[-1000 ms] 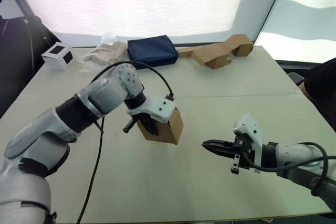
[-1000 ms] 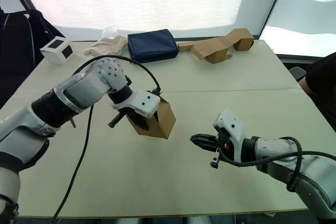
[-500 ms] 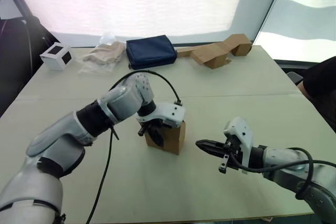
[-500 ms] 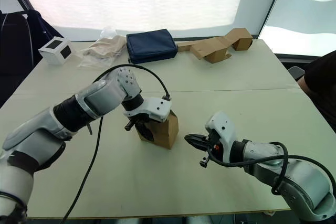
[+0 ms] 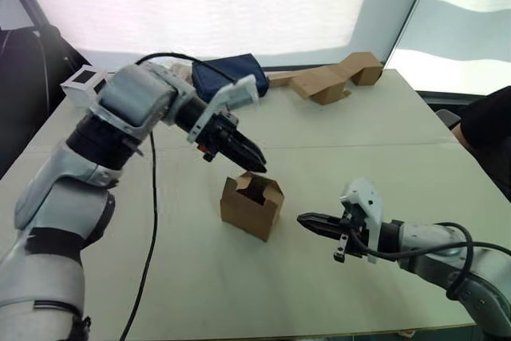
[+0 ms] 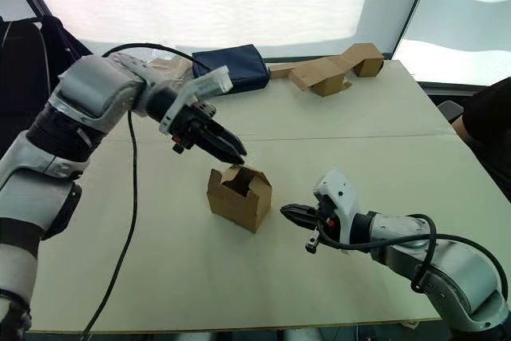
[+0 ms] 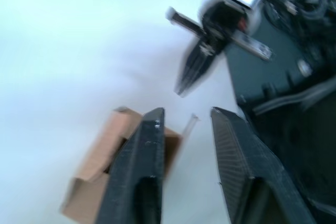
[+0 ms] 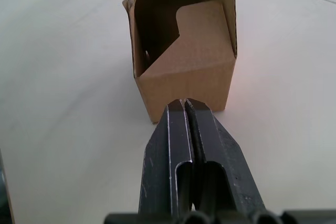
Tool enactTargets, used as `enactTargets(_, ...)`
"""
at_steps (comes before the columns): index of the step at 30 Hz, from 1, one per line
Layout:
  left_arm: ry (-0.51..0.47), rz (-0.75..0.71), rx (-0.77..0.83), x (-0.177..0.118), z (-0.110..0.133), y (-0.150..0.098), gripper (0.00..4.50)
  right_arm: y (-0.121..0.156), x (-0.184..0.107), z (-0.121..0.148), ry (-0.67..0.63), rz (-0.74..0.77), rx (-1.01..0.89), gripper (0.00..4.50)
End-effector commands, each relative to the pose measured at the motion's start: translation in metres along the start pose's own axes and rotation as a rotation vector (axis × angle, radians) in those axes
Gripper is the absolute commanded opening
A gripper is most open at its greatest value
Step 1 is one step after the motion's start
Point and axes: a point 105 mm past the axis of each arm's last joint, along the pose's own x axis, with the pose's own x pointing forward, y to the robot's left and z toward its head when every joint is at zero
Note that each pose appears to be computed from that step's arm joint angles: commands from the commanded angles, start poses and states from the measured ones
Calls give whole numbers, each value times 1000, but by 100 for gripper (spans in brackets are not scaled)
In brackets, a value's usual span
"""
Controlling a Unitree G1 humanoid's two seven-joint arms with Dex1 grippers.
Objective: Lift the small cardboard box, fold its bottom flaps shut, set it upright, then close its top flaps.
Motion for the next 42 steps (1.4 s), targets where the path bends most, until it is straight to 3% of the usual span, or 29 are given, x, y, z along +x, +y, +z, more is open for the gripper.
enactTargets(1, -133, 253, 35, -25, -19, 27, 2, 7, 4, -6, 20, 51, 14, 0)
enactTargets(5, -55, 393, -15, -29, -73, 40, 2, 3, 9, -19, 86, 58, -5, 0)
enactTargets(8, -36, 462, -37, -27, -105, 46, 2, -18, 20, -23, 86, -48, -62, 0)
enactTargets(11, -46, 487, -62, -20, -125, 47, 2, -13, 27, -25, 71, -15, -36, 0)
enactTargets(15, 19, 502, -43, -8, -150, 47, 2, -6, 33, -30, 84, 16, -36, 0)
enactTargets(20, 9, 475, -69, 7, -160, 42, 2, -12, 38, -32, 87, 2, -53, 0)
enactTargets(28, 63, 359, -88, 32, -176, 15, 2, -38, 32, -36, 118, -79, -127, 0)
enactTargets(37, 68, 273, -132, 46, -178, -14, 2, -45, 31, -34, 104, -100, -149, 0)
enactTargets(42, 68, 313, -154, 45, -180, -11, 2, -45, 31, -34, 103, -99, -153, 0)
